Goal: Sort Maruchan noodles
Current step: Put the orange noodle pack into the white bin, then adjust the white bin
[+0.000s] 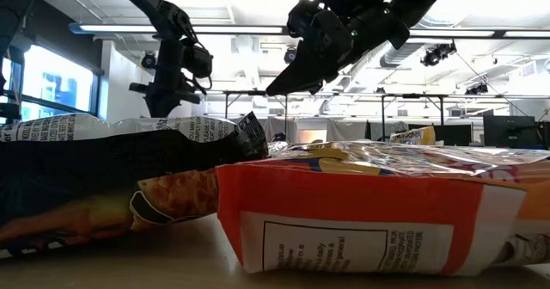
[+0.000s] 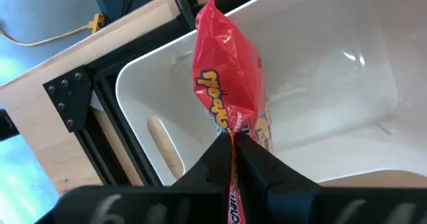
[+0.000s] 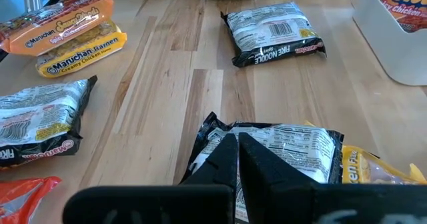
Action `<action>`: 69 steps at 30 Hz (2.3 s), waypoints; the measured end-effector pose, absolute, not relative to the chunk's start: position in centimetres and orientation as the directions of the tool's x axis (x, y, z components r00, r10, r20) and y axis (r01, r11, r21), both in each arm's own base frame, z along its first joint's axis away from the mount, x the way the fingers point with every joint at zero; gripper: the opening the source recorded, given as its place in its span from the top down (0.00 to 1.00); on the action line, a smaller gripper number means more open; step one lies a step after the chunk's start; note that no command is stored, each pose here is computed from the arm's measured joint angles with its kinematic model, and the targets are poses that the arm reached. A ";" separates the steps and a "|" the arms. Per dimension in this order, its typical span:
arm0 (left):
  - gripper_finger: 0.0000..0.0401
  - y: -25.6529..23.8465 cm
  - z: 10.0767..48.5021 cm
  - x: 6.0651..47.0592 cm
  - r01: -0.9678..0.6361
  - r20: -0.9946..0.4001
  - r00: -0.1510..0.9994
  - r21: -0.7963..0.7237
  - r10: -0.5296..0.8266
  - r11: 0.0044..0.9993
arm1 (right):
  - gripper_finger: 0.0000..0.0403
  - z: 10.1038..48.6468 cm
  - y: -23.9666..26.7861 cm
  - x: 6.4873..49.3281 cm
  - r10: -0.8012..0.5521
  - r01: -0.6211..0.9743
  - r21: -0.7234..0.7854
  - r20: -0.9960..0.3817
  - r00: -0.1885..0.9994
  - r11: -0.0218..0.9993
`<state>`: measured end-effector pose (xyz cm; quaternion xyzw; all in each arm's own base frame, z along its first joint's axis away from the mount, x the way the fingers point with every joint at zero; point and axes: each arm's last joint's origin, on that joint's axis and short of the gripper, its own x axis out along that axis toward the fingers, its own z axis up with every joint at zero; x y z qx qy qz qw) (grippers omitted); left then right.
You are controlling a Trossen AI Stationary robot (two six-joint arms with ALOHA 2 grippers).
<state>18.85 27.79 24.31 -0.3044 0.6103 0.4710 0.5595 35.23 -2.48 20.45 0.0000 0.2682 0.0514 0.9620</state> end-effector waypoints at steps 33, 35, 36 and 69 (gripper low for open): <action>0.96 27.0 23.7 16.9 -0.875 -0.921 -0.335 0.382 0.197 0.297 | 1.00 20.3 -2.5 35.2 0.099 -0.106 0.018 -0.528 0.843 0.994; 0.93 26.9 24.0 16.9 -0.872 -0.922 -0.330 0.381 0.204 0.307 | 1.00 20.3 -2.5 35.2 0.100 -0.107 0.018 -0.528 0.843 0.994; 0.91 26.8 24.1 16.8 -0.869 -0.921 -0.328 0.381 0.208 0.317 | 1.00 20.3 -2.5 35.2 0.100 -0.106 0.018 -0.528 0.843 0.994; 1.00 23.3 21.8 19.9 -0.745 -0.920 0.307 -0.072 0.245 0.663 | 1.00 19.7 -2.7 34.7 0.028 -0.044 -0.013 -0.596 0.802 0.999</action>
